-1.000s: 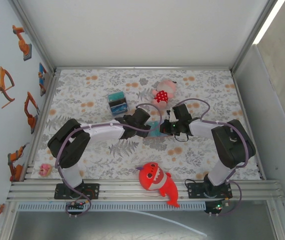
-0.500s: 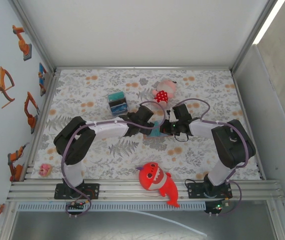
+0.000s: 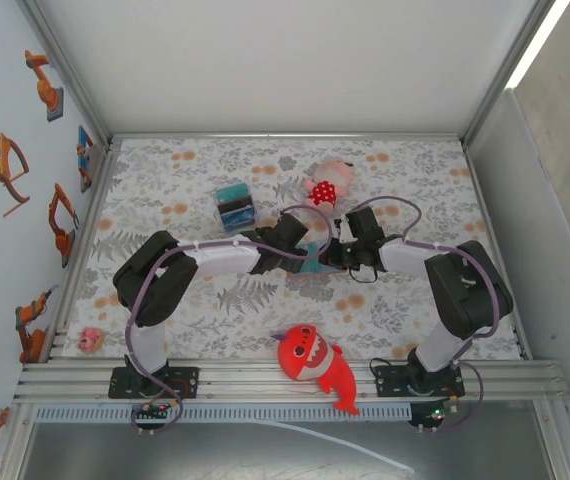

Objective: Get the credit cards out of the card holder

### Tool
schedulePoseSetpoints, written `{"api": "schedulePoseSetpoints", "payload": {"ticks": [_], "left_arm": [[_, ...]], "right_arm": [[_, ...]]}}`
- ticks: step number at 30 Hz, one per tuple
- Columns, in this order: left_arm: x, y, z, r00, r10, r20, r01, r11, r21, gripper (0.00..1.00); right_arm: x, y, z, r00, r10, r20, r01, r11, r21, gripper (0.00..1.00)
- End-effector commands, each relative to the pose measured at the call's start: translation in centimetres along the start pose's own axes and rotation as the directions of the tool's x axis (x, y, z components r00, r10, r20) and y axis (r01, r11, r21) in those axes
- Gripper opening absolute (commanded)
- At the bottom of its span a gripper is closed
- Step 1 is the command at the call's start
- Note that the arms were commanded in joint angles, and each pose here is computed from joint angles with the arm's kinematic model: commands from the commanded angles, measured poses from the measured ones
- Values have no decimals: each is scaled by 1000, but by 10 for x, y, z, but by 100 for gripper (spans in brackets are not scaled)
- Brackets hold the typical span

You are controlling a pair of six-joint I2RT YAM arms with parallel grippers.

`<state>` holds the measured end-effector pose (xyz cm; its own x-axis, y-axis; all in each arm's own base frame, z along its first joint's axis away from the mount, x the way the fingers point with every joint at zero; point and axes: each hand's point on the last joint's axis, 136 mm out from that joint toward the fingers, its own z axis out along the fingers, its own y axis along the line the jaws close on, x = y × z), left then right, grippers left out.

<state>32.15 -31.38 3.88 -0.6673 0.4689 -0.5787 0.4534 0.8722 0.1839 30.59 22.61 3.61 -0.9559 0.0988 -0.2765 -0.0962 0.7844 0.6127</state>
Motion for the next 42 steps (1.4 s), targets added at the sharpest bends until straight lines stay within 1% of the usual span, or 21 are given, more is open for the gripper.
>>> {"api": "schedulePoseSetpoints", "payload": {"ticks": [1,7,12,24,30,35,40,42], "left_arm": [[10,3,3,998,33,-45,-34,999,-12,97],[17,4,4,998,31,-57,-31,999,-10,97],[21,4,5,997,25,-68,-26,1000,-8,97],[29,1,6,996,26,-91,-25,1000,9,97],[33,0,6,995,20,-99,-19,1000,17,98],[34,0,6,995,18,-99,-16,1000,17,99],[35,0,7,995,19,-101,-18,1000,14,100],[34,0,7,995,20,-100,-18,1000,16,100]], "right_arm": [[-1,-1,-2,1000,21,12,-21,1000,-12,16],[0,-1,4,999,37,5,-37,999,-34,19],[2,-3,9,998,56,-6,-56,998,-40,19],[9,2,18,995,100,-19,-102,986,-130,20],[7,10,18,994,106,-10,-106,975,-194,19],[2,19,17,995,103,0,-100,964,-246,15],[2,20,18,995,102,1,-99,962,-255,16],[1,18,19,995,105,2,-101,963,-251,14]]}}
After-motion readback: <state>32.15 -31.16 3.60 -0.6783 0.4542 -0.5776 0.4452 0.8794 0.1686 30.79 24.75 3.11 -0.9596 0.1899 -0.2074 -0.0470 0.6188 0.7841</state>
